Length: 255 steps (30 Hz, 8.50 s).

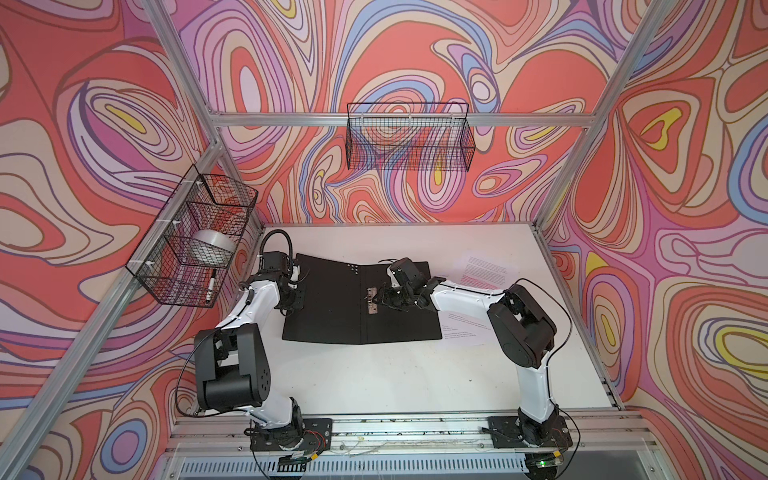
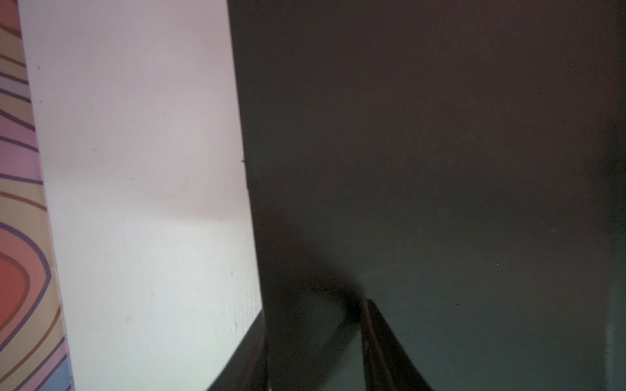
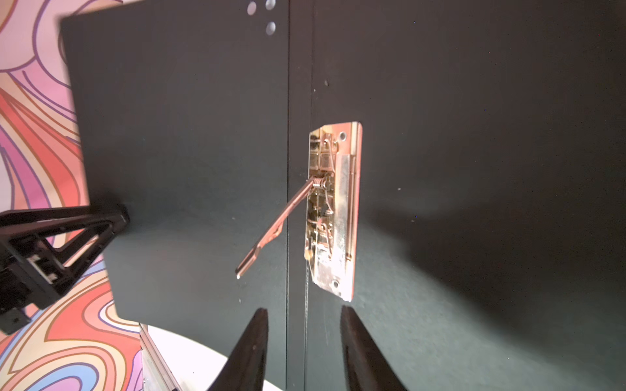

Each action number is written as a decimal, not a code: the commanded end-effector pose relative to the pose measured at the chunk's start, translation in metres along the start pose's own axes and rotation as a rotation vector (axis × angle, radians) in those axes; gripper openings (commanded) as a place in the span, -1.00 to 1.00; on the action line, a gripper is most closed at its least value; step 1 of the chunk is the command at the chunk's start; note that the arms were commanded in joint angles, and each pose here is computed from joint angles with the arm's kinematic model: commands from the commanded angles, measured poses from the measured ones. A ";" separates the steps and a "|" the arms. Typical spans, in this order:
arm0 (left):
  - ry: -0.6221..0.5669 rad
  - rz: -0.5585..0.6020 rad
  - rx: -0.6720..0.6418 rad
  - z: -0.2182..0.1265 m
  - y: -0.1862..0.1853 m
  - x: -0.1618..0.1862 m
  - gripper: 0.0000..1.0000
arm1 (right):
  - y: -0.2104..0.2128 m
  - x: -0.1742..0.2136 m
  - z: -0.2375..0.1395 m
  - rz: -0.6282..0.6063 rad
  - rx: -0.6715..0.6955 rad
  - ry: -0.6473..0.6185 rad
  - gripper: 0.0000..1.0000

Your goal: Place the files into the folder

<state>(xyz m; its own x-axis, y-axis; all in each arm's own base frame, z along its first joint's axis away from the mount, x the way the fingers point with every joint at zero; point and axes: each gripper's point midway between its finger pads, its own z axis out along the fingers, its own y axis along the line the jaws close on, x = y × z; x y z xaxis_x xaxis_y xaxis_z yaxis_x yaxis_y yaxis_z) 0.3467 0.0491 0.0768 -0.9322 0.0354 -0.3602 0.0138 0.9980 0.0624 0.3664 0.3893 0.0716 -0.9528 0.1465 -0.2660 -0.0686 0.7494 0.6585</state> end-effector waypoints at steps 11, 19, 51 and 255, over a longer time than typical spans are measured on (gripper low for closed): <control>0.038 0.046 -0.027 -0.024 0.012 0.008 0.34 | -0.005 0.011 0.010 -0.031 0.007 0.036 -0.29; -0.089 0.050 0.166 -0.065 -0.023 -0.011 0.26 | 0.001 0.017 0.021 -0.071 0.004 0.123 -0.47; -0.046 0.094 0.344 -0.061 -0.054 0.011 0.23 | 0.037 -0.052 0.059 -0.179 -0.079 0.123 -0.41; -0.077 0.438 0.257 -0.060 -0.179 0.024 0.71 | -0.157 0.033 -0.166 0.145 0.319 0.119 -0.21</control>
<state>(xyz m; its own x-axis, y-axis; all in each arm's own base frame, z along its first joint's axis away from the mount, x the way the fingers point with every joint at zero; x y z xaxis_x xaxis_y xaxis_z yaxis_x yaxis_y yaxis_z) 0.3019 -0.1455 0.0937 -0.8148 0.4391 -0.3785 0.4950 0.8668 -0.0601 0.2965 0.1546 0.0888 -0.9669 0.2259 -0.1189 0.1571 0.8936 0.4204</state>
